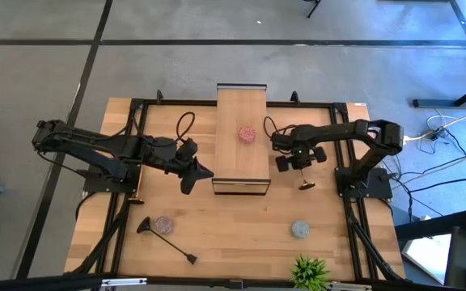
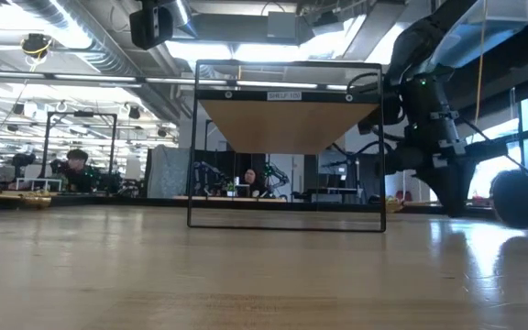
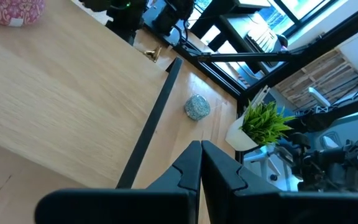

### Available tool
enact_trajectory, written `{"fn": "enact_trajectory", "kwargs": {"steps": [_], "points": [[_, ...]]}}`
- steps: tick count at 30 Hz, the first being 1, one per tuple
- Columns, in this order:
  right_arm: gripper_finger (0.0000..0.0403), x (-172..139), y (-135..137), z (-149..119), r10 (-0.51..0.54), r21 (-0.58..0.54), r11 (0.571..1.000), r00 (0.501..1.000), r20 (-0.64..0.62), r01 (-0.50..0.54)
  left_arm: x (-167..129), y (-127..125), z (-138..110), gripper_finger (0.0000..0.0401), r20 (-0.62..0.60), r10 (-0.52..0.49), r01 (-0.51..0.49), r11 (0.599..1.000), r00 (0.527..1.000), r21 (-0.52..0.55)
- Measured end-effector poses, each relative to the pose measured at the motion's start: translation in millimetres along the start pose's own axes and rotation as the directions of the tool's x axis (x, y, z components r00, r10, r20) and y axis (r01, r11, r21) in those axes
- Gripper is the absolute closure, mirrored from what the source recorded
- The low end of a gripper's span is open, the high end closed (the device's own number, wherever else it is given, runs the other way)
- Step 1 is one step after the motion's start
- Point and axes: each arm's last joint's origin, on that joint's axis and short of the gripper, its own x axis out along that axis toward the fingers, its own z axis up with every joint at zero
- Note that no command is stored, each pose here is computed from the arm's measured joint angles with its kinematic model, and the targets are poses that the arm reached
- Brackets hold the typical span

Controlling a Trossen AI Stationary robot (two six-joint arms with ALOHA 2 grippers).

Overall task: Pick & Place candle stick holders
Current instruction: Put the gold candle holder on the shelf

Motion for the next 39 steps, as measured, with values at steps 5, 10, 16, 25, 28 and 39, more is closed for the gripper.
{"fn": "enact_trajectory", "kwargs": {"steps": [5,10,16,25,28,39], "points": [[0.0387,-15,-9,-5,0.018,0.012,1.000,0.999,0.036,-0.018,0,0,0,0.0395,0.000,-0.001,0.001,1.000,1.000,0.000],[0.0387,-50,-24,-11,0.053,0.058,0.996,0.988,0.148,-0.062,0,0,0,0.0395,0.000,-0.001,0.001,1.000,1.000,0.004],[0.0387,-116,-39,-18,0.193,0.054,0.971,0.893,0.406,-0.234,0,0,0,0.0395,0.001,-0.001,0.001,1.000,1.000,0.016],[0.0387,-223,-52,-30,0.434,-0.186,0.863,0.500,0.749,-0.470,-1,1,1,0.0395,0.032,0.029,-0.030,0.999,0.999,0.033],[0.0387,-251,-51,-32,0.530,-0.333,0.808,0.355,0.770,-0.485,-2,7,7,0.0395,0.084,0.081,-0.083,0.996,0.993,0.019],[0.0387,-288,-38,-34,0.872,-0.785,0.459,0.040,0.488,-0.416,-31,48,79,0.0395,0.482,0.081,-0.051,0.996,0.872,-0.075]]}}
